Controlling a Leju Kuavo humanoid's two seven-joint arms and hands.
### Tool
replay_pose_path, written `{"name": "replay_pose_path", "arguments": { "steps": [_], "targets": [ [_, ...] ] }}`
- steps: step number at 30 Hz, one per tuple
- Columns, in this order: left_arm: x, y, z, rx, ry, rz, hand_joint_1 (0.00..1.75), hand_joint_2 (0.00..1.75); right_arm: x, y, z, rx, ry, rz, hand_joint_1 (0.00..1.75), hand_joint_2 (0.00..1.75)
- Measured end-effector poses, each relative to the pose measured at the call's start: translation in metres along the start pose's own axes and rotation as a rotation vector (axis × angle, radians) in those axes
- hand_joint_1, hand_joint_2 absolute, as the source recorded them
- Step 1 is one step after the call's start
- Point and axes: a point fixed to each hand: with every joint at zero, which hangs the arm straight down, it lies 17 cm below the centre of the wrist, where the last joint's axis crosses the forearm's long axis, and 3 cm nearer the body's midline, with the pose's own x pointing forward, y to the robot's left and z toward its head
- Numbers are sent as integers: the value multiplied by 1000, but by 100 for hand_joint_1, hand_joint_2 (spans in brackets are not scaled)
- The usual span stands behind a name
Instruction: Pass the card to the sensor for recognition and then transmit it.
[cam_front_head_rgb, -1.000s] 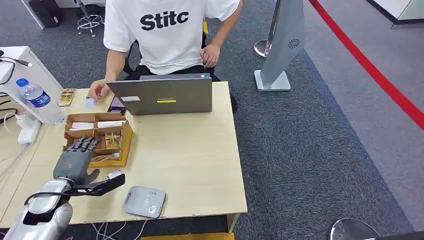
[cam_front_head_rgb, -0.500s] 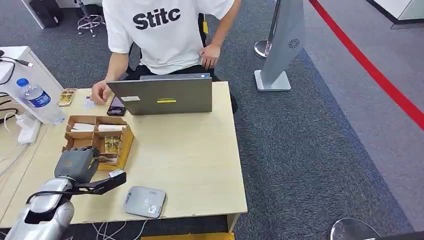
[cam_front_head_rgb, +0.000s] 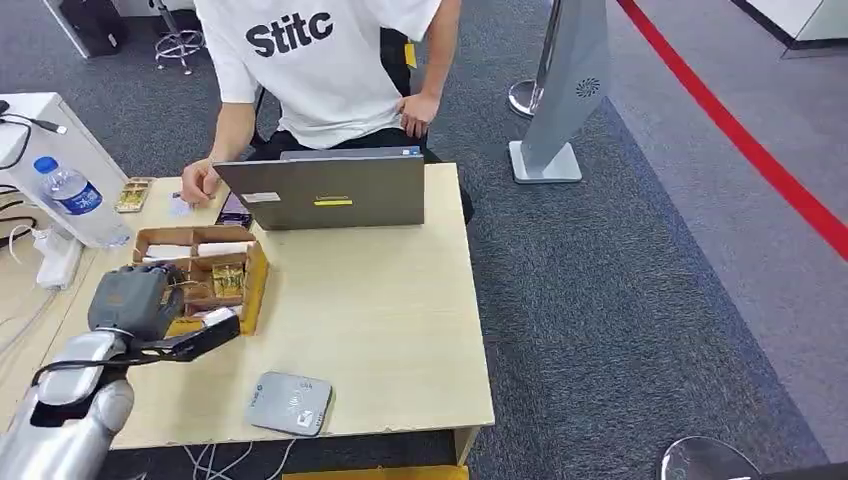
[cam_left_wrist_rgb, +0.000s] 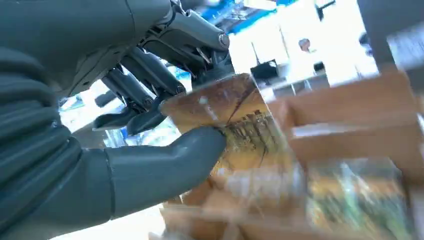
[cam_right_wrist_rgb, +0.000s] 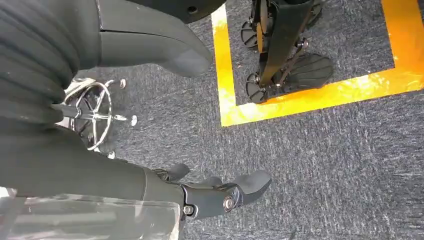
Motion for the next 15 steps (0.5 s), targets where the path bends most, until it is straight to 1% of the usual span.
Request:
{"name": "replay_pose_path", "arguments": {
  "steps": [3, 6, 9, 12, 15],
  "targets": [
    [-7, 33, -14, 68, 8, 0, 175, 175, 0, -1, 0, -3, 1, -3, 0, 175],
    [-20, 74, -32, 143, 31, -10, 175, 175, 0, -1, 0, -7, 1, -1, 0, 175],
    [-34, 106, -46, 186, 63, -24, 175, 175, -1, -2, 0, -9, 2, 2, 0, 175],
    [-44, 129, -55, 218, 81, -37, 175, 175, -1, -2, 0, -9, 2, 2, 0, 175],
    [-48, 139, -60, 231, 91, -42, 175, 175, -1, -2, 0, -9, 2, 1, 0, 175]
  ]
}}
